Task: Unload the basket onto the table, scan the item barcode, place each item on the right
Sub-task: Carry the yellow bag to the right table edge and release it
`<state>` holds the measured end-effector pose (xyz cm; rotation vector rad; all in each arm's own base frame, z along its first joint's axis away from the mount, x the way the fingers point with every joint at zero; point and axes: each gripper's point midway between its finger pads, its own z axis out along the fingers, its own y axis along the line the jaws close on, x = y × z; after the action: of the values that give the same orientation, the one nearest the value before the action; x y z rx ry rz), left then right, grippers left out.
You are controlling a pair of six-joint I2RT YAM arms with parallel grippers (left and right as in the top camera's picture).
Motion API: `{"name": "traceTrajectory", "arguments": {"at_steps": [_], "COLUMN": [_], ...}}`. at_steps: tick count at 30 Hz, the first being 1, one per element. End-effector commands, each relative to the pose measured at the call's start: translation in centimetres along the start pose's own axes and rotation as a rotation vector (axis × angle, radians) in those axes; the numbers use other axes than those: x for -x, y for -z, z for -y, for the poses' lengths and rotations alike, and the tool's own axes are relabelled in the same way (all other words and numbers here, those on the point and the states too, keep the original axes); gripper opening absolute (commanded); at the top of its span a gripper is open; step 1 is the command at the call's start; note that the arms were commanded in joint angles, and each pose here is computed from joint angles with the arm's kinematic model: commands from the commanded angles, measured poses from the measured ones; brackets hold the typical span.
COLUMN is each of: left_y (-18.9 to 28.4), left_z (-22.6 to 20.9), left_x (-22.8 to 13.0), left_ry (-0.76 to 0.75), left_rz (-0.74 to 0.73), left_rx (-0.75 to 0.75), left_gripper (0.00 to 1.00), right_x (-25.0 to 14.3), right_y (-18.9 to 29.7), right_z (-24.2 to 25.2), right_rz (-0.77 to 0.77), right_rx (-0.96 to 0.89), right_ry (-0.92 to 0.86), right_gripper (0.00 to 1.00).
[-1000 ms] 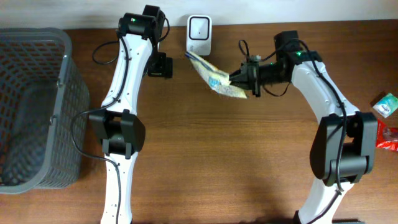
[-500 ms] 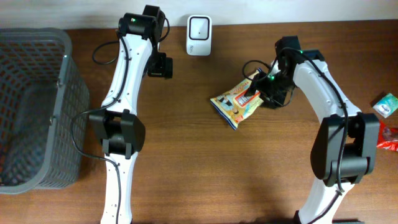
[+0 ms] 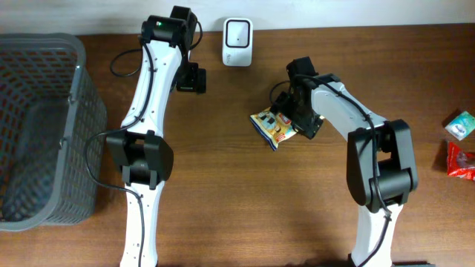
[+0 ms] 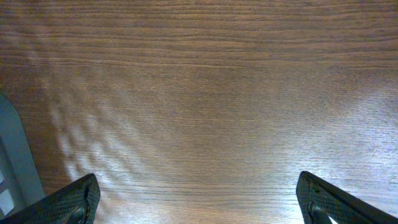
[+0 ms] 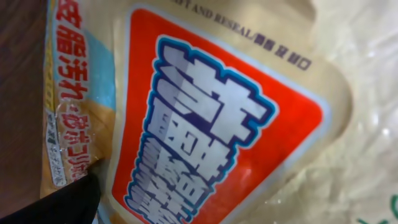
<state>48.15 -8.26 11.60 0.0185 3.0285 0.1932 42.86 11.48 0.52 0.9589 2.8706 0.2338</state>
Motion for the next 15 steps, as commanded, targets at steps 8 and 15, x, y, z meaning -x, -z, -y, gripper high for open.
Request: {"name": "traceTrajectory", "arguments": {"at_steps": [8,15], "left_y": [0.3,0.3], "left_z": [-0.2,-0.2], "left_x": [0.1,0.1], "left_ry": [0.011,0.011], "left_rz": [0.009,0.009], "left_rx": [0.006,0.006], "left_gripper": [0.99,0.99], "right_x": [2.6,6.6], "right_y": [4.0,12.0], "right_z": [-9.5,-21.5], "right_rz": [0.019,0.507], "right_rx": [0.320,0.655], "right_ry": [0.422,0.793], "right_gripper": [0.04,0.04]}}
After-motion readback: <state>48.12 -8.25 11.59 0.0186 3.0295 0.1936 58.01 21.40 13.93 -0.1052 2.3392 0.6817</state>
